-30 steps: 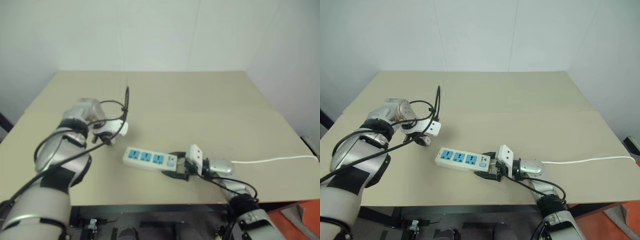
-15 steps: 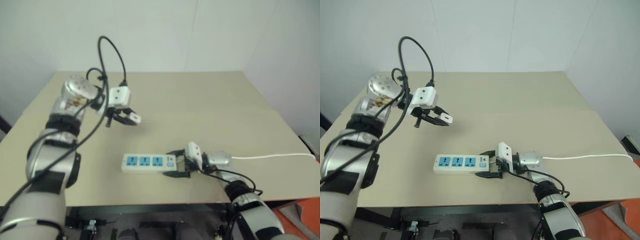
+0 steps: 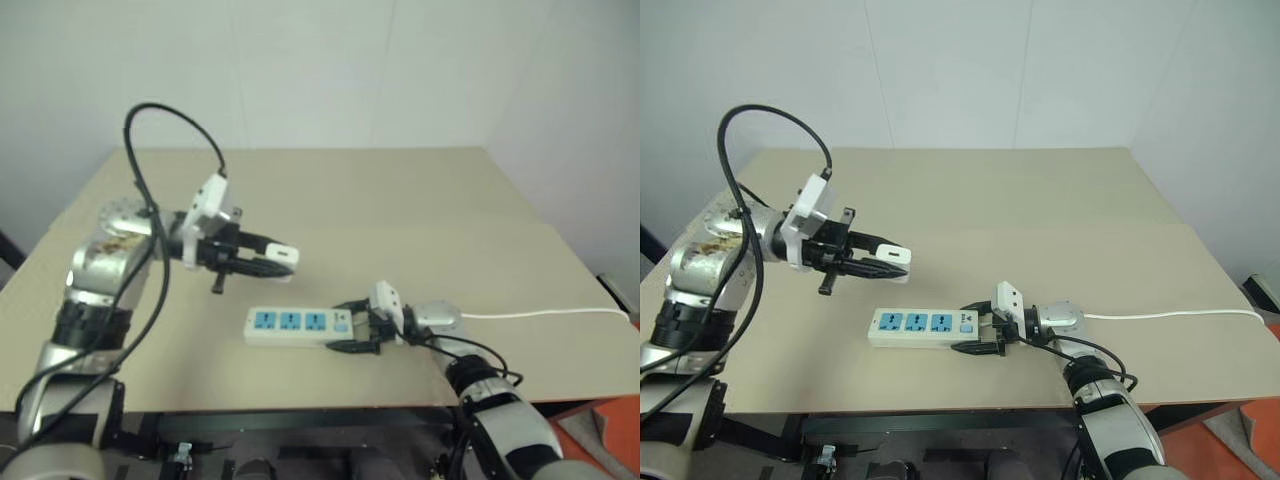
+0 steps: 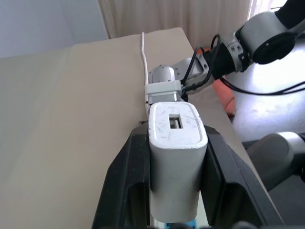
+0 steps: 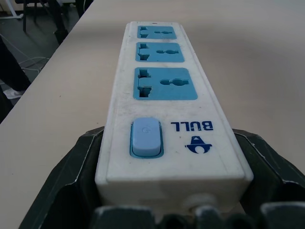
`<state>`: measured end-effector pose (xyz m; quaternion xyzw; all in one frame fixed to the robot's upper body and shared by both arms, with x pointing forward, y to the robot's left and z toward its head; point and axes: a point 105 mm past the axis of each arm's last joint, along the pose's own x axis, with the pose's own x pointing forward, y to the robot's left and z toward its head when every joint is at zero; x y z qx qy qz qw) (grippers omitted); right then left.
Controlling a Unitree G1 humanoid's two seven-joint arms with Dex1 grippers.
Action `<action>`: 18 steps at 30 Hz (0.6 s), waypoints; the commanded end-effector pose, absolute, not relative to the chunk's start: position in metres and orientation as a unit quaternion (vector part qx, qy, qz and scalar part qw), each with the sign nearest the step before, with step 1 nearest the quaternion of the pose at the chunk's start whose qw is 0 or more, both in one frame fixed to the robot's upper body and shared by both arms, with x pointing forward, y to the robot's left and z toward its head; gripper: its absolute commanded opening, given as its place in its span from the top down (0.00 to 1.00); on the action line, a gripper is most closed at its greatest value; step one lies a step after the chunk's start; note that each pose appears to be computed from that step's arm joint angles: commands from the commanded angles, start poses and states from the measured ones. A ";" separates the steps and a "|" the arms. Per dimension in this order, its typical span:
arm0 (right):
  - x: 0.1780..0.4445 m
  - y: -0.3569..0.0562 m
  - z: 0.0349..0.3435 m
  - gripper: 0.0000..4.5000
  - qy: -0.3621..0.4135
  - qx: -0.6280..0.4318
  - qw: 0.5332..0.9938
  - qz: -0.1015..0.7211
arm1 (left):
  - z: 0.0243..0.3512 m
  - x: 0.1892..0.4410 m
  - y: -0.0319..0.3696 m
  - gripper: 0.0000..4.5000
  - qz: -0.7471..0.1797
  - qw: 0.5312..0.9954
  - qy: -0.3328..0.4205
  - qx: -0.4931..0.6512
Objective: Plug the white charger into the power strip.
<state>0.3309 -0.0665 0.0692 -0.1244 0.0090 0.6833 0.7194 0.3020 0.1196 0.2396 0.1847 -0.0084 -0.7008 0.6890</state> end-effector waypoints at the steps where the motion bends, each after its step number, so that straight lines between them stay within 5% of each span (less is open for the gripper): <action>1: 0.326 -0.060 0.059 0.24 0.025 -0.129 0.706 0.695 | 0.248 0.295 0.114 0.78 -0.707 0.682 -0.039 0.183; 18: 0.326 -0.055 0.060 0.24 0.003 -0.140 0.711 0.689 | 0.210 0.300 0.103 0.78 -0.728 0.661 -0.010 0.184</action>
